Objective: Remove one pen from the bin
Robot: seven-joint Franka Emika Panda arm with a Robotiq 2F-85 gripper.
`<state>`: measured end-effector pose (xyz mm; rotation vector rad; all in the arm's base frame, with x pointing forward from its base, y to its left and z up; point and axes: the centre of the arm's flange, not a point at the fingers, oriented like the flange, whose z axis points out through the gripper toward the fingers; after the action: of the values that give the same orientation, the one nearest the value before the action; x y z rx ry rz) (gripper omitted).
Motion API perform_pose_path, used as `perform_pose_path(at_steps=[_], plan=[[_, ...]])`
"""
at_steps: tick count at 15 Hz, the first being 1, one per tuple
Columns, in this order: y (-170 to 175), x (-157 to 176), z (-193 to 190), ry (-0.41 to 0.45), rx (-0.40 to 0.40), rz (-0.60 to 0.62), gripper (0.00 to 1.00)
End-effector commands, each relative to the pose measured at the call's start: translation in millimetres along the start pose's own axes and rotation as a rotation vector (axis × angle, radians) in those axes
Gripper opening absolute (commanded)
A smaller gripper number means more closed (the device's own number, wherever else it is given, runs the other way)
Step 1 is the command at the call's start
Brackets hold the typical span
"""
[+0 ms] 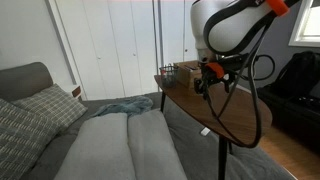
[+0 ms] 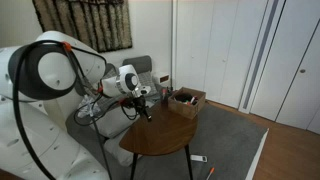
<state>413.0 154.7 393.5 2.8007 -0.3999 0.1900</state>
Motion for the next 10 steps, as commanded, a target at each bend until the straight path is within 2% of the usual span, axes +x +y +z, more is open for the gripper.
perform_pose_path(at_steps=[1,3,7,10], plan=[[0,0,0,0.000,0.000,0.000,1.00],[7,7,-7,0.010,0.050,0.012,1.00],[35,39,-38,0.068,0.264,0.035,1.00],[61,72,-78,0.151,0.413,0.041,1.00]])
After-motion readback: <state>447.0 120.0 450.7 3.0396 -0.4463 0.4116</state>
